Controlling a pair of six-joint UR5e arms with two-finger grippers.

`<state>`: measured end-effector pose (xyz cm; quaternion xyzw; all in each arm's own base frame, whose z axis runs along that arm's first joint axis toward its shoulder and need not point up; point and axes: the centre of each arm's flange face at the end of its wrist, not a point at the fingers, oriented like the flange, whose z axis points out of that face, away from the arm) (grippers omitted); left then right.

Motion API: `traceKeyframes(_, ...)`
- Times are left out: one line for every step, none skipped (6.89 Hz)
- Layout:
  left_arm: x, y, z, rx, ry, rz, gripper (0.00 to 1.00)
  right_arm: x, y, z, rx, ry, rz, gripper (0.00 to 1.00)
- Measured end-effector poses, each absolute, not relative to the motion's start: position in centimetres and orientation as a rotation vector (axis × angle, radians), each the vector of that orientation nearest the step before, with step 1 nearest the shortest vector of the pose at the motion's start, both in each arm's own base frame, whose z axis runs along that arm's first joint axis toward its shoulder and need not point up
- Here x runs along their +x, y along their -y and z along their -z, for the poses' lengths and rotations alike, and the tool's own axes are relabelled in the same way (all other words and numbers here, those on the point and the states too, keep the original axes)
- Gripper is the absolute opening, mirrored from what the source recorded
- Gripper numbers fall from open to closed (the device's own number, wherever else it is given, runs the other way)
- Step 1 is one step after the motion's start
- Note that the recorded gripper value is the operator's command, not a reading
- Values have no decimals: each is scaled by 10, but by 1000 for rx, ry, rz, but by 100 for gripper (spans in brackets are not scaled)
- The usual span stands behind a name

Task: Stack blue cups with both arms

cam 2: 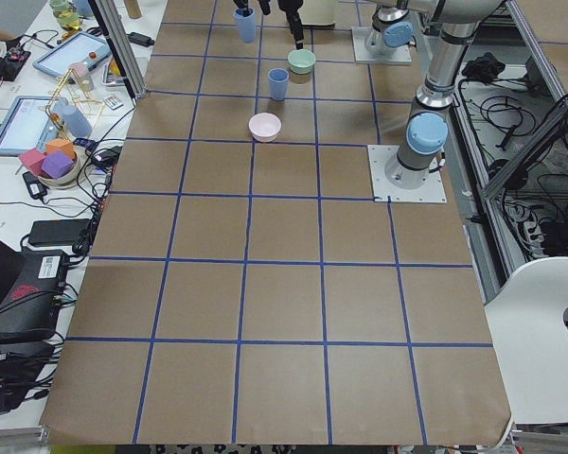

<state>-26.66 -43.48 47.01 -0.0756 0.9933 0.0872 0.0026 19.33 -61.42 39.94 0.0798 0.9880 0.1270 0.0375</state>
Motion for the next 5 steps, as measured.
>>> traceKeyframes(-235, 440, -480, -141, -3158, -192, 100, 226, 601, -402, 278, -3022, -414, 0)
traceKeyframes(-204, 452, -488, -66, -3186, -104, 100, 258, 586, -402, 309, -3023, -432, 0)
traceKeyframes(-185, 460, -492, -33, -3194, -45, 100, 286, 571, -400, 314, -3032, -451, 0)
traceKeyframes(-177, 466, -494, -24, -3197, -6, 100, 307, 557, -393, 303, -3045, -474, 0)
traceKeyframes(-174, 469, -494, -24, -3198, 23, 100, 320, 544, -385, 302, -3060, -492, 0)
